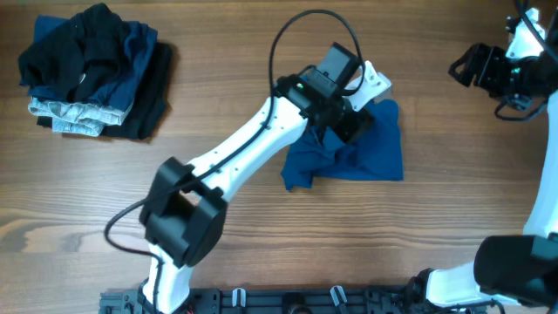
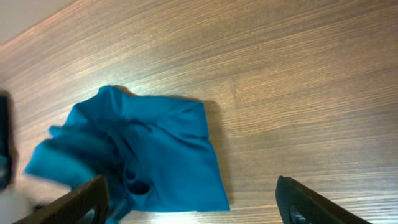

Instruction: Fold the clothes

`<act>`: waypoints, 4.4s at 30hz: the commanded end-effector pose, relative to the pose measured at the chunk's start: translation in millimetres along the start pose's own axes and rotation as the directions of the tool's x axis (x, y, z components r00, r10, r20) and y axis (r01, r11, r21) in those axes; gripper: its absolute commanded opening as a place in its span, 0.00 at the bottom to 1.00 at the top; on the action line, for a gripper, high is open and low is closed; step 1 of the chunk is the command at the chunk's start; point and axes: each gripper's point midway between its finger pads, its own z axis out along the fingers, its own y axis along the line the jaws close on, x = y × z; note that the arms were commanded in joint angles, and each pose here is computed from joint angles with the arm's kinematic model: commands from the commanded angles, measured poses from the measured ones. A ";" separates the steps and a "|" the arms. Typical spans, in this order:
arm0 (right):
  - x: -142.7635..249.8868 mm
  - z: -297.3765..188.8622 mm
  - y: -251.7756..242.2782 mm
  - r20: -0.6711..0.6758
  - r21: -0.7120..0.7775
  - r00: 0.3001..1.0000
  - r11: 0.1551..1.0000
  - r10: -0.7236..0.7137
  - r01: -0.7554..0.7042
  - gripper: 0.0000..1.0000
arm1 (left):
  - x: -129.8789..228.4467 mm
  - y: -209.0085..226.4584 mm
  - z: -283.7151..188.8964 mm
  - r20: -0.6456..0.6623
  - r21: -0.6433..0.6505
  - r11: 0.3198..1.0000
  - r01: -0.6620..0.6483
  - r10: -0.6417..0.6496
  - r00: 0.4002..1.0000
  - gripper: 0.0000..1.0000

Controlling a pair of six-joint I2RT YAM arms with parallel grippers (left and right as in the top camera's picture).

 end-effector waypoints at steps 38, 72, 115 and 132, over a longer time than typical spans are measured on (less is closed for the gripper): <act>116.7 164.4 85.2 -0.275 -0.160 0.947 0.964 0.165 -0.215 0.86 | -20.6 133.9 -267.2 0.504 -0.289 0.749 0.596 -0.410 0.760 1.00; 123.6 163.1 108.1 -0.267 -0.192 0.959 0.969 0.098 -0.153 0.04 | -3.2 145.7 -270.7 0.494 -0.371 0.684 0.628 -0.428 0.757 1.00; 30.9 102.0 -59.3 -0.128 -0.019 0.984 0.991 0.127 -0.131 1.00 | 21.2 143.9 -253.2 0.407 -0.386 0.662 0.643 -0.503 0.762 1.00; 49.9 129.0 -31.5 -0.218 -0.163 0.971 0.977 0.101 -0.139 1.00 | 29.2 89.4 -116.5 0.005 -0.205 0.946 0.253 -0.257 0.966 1.00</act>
